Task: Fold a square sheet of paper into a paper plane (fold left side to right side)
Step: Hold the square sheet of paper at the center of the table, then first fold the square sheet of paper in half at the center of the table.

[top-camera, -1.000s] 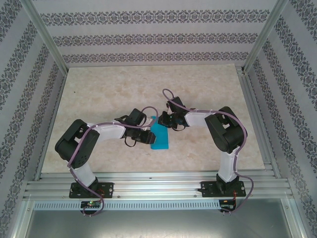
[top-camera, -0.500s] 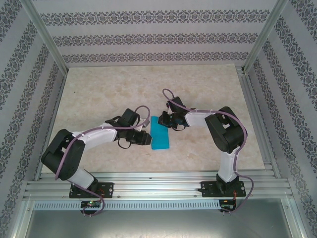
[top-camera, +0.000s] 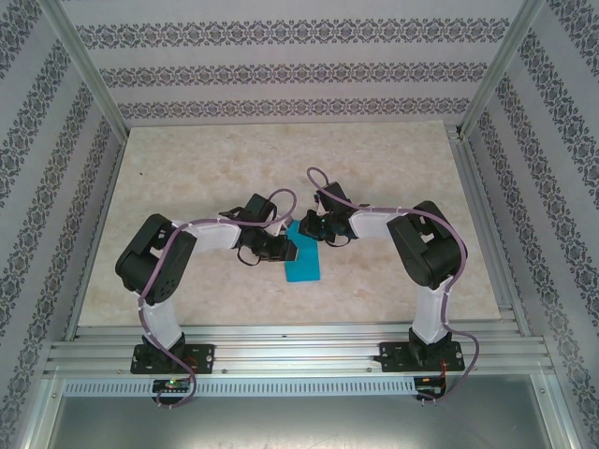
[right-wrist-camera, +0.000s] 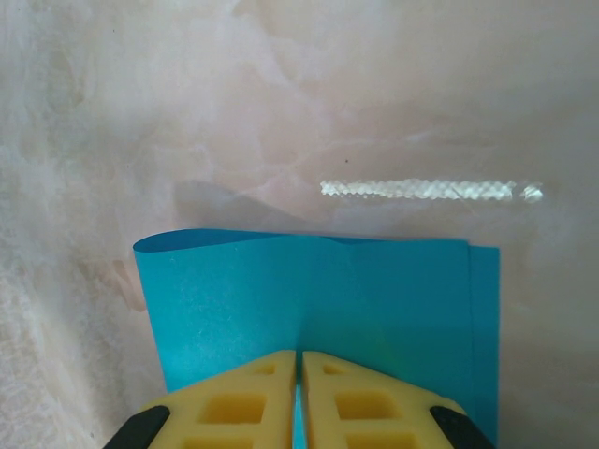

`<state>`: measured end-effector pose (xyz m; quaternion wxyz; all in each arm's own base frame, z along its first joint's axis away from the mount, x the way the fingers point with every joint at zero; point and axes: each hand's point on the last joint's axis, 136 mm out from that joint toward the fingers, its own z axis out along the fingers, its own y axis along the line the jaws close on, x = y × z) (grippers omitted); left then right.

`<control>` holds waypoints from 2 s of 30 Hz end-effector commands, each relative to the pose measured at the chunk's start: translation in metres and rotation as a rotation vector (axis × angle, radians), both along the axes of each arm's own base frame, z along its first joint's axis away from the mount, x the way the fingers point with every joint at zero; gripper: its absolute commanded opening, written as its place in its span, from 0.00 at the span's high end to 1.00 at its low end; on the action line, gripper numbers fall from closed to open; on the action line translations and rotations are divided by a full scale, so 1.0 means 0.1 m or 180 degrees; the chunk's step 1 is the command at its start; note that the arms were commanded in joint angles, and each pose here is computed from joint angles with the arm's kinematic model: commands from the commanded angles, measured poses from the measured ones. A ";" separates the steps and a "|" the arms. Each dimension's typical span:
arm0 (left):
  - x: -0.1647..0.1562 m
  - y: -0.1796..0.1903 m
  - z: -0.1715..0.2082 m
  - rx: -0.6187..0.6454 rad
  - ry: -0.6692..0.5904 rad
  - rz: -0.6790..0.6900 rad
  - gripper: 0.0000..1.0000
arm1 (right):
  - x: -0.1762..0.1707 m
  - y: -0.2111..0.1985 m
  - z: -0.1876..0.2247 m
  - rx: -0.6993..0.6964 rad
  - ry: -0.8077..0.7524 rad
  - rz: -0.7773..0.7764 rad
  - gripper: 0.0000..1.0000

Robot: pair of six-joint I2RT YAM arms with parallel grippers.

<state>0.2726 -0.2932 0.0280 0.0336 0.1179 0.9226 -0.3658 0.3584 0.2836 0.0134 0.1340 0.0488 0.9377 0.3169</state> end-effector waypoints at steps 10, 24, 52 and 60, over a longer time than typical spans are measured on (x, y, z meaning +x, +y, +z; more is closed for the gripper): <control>-0.14 0.15 -0.40 0.0475 0.0044 -0.0087 0.76 | 0.11 -0.09 0.21 -0.0102 -0.0175 -0.0028 0.84; -0.24 0.21 -0.54 0.0649 0.0109 -0.0066 0.76 | -0.76 -0.25 0.58 0.0284 -0.0051 -0.0128 0.89; 0.02 0.01 -0.23 0.0422 -0.0023 0.0058 0.67 | -1.27 -0.43 -0.33 -0.0726 0.0558 0.0235 0.89; 0.30 -0.14 -0.04 0.0269 -0.0171 0.0097 0.64 | -1.27 -0.46 -0.46 -0.0875 0.0634 0.0318 0.89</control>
